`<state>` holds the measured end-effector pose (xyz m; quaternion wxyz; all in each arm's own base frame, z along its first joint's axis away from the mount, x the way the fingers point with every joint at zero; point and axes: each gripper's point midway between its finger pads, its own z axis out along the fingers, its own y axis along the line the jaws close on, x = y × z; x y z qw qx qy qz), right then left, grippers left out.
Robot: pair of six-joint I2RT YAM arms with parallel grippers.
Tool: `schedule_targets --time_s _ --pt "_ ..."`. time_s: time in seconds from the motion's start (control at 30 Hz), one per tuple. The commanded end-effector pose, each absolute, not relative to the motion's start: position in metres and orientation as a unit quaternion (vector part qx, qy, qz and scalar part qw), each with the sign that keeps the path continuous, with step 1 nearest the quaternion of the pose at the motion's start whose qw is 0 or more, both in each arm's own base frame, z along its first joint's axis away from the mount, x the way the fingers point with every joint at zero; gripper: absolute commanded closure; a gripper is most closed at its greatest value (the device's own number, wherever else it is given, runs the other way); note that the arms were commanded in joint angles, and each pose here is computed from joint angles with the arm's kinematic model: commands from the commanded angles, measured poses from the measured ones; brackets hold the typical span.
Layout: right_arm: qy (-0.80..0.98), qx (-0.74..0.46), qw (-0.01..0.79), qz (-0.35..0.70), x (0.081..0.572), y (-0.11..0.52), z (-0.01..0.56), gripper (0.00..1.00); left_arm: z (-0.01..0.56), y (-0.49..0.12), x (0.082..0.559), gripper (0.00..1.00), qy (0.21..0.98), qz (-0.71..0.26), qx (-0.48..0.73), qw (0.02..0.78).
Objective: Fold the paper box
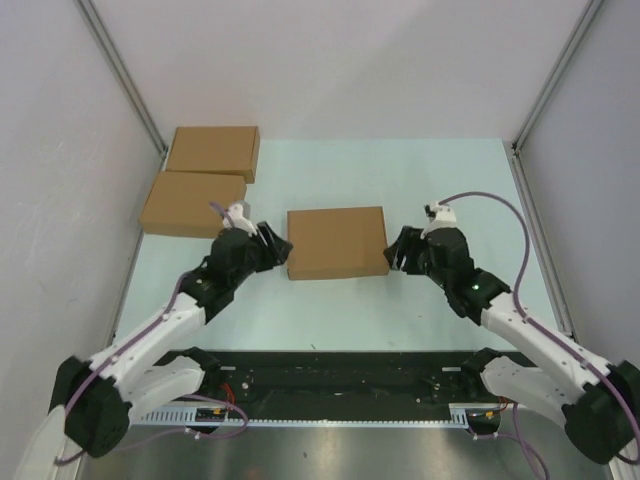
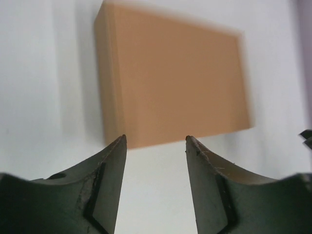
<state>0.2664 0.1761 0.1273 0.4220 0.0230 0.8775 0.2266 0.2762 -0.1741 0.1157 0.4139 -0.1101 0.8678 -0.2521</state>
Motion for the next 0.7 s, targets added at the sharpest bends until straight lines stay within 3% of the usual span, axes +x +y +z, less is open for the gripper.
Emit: schedule_targets --time_s 0.0,0.07,0.13,0.33,0.67 --pt "0.799 0.009 0.565 0.205 0.282 0.168 0.235 0.24 0.232 -0.154 0.295 0.38 0.792 -0.239 -0.084 0.556" --pt "0.785 0.008 0.588 0.193 0.286 0.168 0.247 0.15 0.242 -0.143 0.302 0.26 0.791 -0.208 -0.1 0.566" --pt "0.787 0.008 0.596 0.16 0.294 0.162 0.243 0.11 0.238 -0.133 0.305 0.24 0.805 -0.173 -0.115 0.556" --pt "0.772 0.011 0.631 0.077 0.304 0.152 0.247 0.08 0.193 -0.124 0.312 0.19 0.844 -0.114 -0.172 0.495" --pt "0.78 0.023 0.618 0.091 0.304 0.157 0.238 0.08 0.182 -0.119 0.315 0.18 0.853 -0.088 -0.195 0.477"
